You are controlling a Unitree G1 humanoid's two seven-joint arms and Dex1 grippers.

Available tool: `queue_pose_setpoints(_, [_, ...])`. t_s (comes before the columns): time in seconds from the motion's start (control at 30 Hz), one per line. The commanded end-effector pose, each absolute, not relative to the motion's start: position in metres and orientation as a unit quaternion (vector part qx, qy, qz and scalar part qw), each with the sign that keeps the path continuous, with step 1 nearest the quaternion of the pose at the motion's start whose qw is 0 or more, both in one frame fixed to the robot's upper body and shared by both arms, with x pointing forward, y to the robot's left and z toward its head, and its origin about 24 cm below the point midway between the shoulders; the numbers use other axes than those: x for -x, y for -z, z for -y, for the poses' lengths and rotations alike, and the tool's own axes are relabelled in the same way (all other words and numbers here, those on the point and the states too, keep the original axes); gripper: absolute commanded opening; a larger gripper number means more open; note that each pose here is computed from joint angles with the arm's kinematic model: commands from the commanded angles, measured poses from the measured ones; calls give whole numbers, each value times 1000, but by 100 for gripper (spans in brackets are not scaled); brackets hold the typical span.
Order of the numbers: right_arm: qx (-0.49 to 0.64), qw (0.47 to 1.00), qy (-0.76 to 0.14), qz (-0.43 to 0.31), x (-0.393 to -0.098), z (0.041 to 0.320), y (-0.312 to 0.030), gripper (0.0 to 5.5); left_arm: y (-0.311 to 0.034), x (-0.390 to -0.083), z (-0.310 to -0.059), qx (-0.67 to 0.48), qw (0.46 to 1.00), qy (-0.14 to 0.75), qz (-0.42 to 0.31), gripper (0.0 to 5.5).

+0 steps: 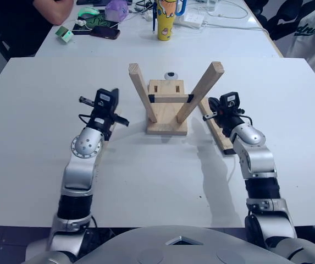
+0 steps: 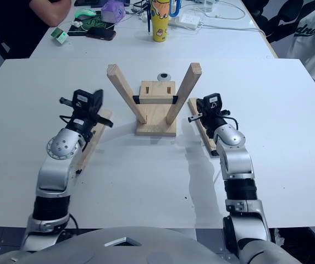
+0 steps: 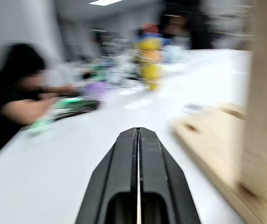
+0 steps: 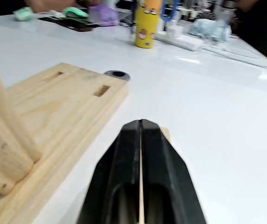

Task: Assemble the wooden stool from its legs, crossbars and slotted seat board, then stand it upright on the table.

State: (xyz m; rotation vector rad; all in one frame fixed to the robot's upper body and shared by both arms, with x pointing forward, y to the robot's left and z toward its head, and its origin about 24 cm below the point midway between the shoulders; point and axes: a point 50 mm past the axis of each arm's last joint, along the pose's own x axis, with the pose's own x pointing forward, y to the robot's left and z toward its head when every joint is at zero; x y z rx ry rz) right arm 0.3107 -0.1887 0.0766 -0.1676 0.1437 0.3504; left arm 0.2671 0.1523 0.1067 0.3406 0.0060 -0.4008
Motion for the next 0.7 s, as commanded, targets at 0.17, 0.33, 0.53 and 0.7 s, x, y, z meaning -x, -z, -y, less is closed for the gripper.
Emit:
queue_pose_setpoints(0.17, [111,939,-321,-43,-341,169,-85,0,-85,-252,-157,-340,796,477,-152,3])
queue_pose_setpoints(0.33, [125,907,-398,-54,-337,151,-77,0,-72,-259,-133,-364,769,503,-149,3])
queue_pose_setpoints(0.53, [131,877,-458,-64,-326,132,-68,0,-54,-267,-112,-409,766,474,-146,3])
queue_pose_setpoints(0.7, [126,846,-515,-62,-314,108,-64,0,-50,-271,-112,-432,775,435,-149,3])
